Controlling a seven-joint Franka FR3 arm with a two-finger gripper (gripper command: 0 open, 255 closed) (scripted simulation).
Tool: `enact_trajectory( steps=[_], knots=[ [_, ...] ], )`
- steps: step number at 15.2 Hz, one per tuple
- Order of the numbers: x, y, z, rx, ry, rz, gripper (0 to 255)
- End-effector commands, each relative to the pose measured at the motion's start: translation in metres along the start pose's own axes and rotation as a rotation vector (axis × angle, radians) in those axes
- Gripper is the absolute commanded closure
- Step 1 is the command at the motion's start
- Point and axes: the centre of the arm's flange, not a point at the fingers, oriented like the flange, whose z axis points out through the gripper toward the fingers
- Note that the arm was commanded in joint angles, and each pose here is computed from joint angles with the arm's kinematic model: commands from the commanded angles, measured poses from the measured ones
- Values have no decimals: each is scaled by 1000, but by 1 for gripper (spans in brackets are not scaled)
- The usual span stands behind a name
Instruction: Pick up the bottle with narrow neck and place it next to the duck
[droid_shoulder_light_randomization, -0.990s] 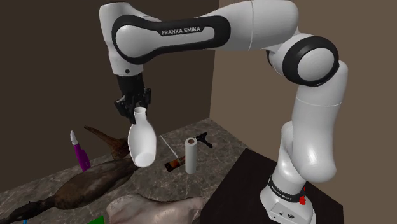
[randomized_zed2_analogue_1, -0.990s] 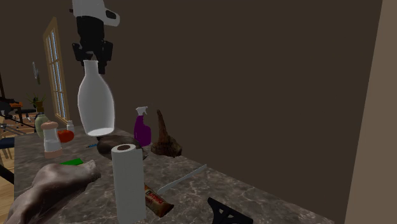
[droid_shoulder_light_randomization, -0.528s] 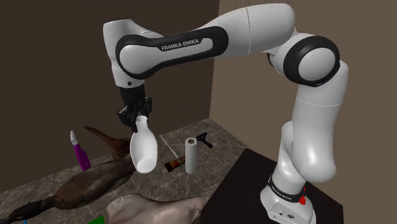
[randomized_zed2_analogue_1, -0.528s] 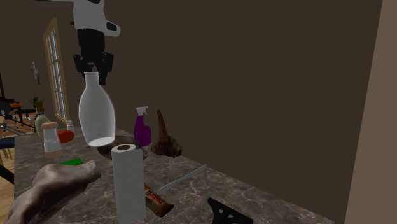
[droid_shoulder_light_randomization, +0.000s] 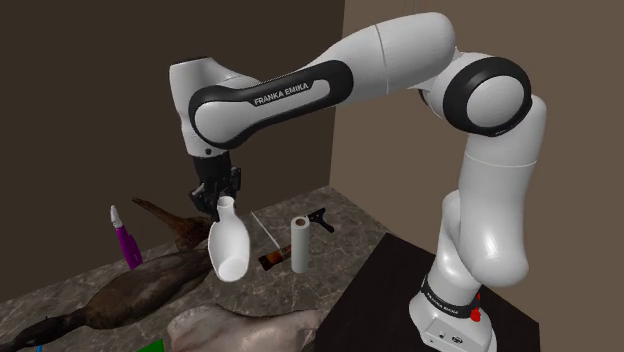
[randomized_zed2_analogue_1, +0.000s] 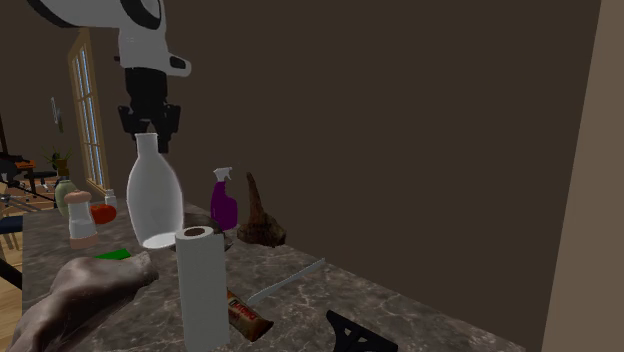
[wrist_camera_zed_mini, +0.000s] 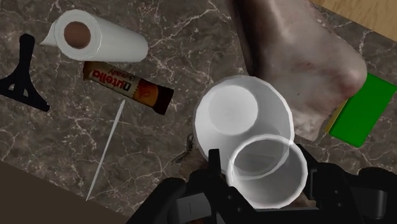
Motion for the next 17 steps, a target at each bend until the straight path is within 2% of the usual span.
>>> enact_trajectory(
  steps=[1, 17],
  knots=[
    [0, -1, 11, 0, 1, 0, 255],
    [3, -1, 95, 0, 1, 0, 255]
  ],
)
